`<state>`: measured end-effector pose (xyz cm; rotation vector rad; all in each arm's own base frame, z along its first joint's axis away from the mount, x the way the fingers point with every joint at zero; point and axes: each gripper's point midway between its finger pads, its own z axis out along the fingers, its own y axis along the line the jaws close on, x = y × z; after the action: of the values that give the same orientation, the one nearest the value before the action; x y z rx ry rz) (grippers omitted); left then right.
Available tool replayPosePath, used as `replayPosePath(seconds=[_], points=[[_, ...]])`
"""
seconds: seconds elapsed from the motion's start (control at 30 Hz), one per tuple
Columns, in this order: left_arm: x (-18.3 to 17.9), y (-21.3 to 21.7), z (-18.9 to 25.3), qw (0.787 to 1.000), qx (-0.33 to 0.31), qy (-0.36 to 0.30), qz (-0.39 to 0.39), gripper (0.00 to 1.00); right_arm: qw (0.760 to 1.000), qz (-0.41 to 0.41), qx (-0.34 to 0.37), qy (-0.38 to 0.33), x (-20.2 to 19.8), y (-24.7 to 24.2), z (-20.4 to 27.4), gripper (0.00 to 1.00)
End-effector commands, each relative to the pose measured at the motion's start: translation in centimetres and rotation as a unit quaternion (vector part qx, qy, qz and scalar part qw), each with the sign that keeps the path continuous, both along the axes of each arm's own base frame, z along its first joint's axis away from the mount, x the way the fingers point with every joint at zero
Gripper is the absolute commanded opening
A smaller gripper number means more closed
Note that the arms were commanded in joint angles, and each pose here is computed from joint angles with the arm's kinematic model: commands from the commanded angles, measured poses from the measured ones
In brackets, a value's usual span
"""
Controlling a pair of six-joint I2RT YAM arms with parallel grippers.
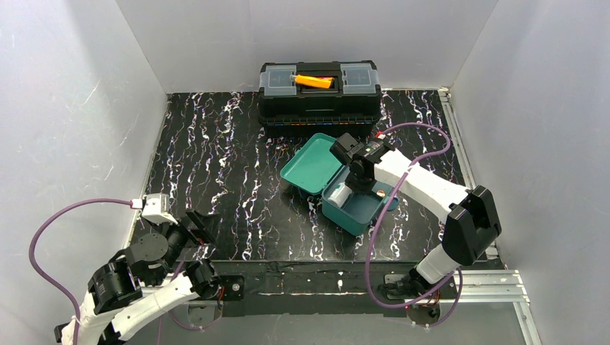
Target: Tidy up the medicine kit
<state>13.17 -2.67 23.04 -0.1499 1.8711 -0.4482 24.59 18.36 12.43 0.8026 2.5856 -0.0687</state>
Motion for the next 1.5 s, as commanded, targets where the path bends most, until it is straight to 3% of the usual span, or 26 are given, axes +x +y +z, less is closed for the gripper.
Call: replayPosePath(seconds=[0.0,0.53,0.87,1.03,1.2,1.47], points=[[0.3,0.0,0.1,1.000,0.002,0.000,0.009,1.00,1.000,0.004,-0.001,0.024,-1.2,1.3,-0.8,0.12],[0.4,-0.1,0.0,1.000,0.009,0.003,0.009,0.99,0.998,-0.006,-0.045,-0.042,-0.7,-1.4,5.1,0.41],[0.6,-1.3,-0.4,0.999,0.033,0.018,-0.009,1.00,0.981,0.110,-0.107,-0.118,2.2,-4.7,10.6,0.45],[0.7,-1.7,-0.6,0.999,0.043,0.025,-0.014,0.99,0.972,0.146,-0.089,-0.159,4.6,-6.5,12.4,0.50],[0.8,-2.2,-0.7,0.998,0.046,0.026,-0.024,0.99,0.976,0.130,-0.079,-0.158,6.9,-9.0,12.0,0.56],[0.8,-2.7,-0.8,0.997,0.054,0.033,-0.033,0.99,0.988,0.106,-0.033,-0.106,9.4,-10.4,7.5,0.59]])
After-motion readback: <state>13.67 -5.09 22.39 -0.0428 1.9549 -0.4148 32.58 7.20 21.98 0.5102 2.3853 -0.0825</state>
